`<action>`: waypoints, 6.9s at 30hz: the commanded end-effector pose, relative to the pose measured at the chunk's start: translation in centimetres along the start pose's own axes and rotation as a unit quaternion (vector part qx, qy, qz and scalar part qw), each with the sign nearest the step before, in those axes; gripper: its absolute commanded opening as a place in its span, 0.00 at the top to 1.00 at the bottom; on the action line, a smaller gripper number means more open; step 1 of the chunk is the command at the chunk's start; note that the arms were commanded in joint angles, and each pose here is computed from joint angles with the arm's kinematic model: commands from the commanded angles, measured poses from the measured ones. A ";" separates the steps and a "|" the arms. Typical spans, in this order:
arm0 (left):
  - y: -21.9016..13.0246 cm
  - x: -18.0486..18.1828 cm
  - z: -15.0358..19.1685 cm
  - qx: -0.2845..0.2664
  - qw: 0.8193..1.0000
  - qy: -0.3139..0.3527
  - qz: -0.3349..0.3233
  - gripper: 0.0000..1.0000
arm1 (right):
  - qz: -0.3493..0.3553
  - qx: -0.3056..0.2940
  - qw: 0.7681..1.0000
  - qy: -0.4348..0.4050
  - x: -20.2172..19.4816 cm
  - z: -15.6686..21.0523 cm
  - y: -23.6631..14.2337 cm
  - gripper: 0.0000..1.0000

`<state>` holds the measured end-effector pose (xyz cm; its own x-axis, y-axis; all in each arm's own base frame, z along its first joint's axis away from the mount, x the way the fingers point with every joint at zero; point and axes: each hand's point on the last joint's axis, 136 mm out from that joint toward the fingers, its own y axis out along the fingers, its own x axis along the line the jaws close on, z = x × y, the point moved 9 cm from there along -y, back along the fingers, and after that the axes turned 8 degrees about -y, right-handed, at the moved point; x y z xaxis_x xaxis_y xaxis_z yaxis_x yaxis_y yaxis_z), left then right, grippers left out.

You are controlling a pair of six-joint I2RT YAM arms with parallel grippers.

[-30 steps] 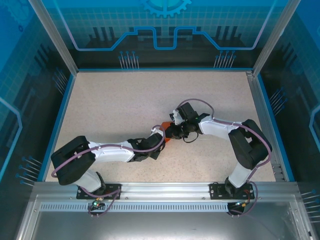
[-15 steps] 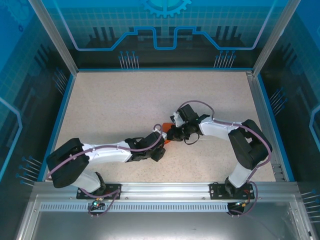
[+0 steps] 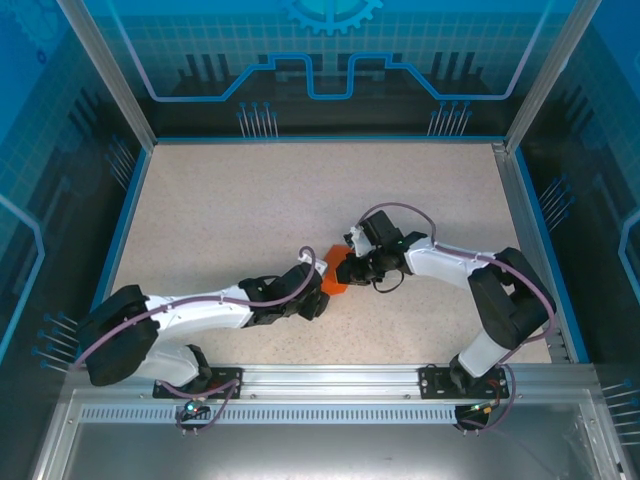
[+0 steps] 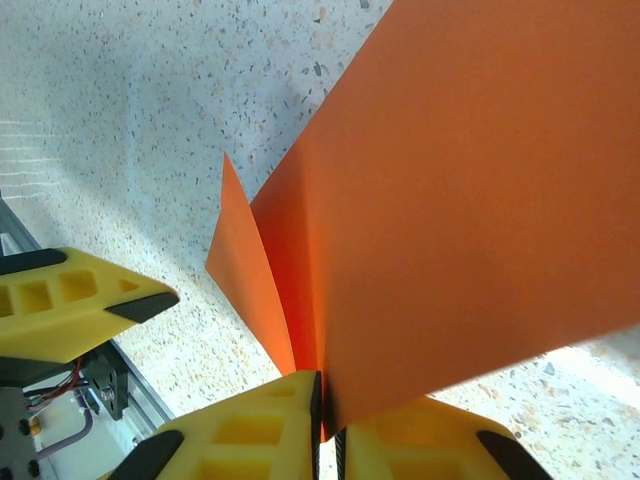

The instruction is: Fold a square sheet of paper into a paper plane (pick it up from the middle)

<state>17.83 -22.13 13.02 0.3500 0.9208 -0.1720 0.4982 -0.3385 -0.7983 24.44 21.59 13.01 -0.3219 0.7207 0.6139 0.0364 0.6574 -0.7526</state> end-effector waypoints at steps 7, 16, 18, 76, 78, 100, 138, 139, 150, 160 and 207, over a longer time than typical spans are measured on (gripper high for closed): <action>1.7 -0.4 -0.4 -0.004 0.997 0.066 -0.026 0.46 | -0.012 0.006 1.000 -0.003 0.9 -0.8 0.7 0.85; 2.5 0.0 -0.7 -0.023 0.993 0.087 -0.080 0.47 | -0.012 0.007 1.000 -0.005 1.1 -1.2 0.7 0.85; 2.5 0.0 -0.7 -0.026 0.992 0.093 -0.082 0.48 | -0.012 0.008 1.000 -0.005 1.1 -1.3 0.7 0.85; 2.0 -0.4 -0.3 -0.020 0.988 0.111 -0.102 0.70 | -0.003 0.015 1.000 0.000 0.7 -1.6 1.4 0.86; 2.1 -0.3 -0.2 -0.016 0.988 0.113 -0.106 0.73 | -0.003 0.014 1.000 0.000 0.7 -1.6 1.3 0.86; 3.7 -0.2 0.3 0.040 0.997 0.061 -0.022 0.95 | 0.021 -0.041 0.999 -0.003 0.8 -2.0 -1.8 0.69; 4.5 4.3 -2.5 0.091 0.946 -0.209 0.231 0.93 | -0.026 -0.056 0.998 -0.010 1.3 -4.2 1.6 0.80; 4.5 4.5 -2.5 0.092 0.946 -0.211 0.229 0.92 | -0.025 -0.054 0.998 -0.009 1.2 -4.2 1.8 0.80; 4.8 5.1 -2.2 0.091 0.952 -0.209 0.202 0.79 | 0.001 -0.045 0.999 0.010 -0.3 -4.8 3.2 0.81; 4.2 5.4 -1.5 0.098 0.958 -0.189 0.193 0.80 | 0.009 -0.039 0.999 0.015 -0.6 -4.9 3.6 0.81; 5.6 6.1 -2.4 0.138 0.922 -0.225 0.283 0.98 | -0.018 -0.025 1.000 0.001 0.6 -5.0 4.4 0.77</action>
<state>24.03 -18.64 8.33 0.0653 0.6491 -0.7579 0.1104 -0.7596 -0.6410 28.94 25.31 11.80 -0.3255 0.6920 0.6443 0.0880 0.7006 -0.7081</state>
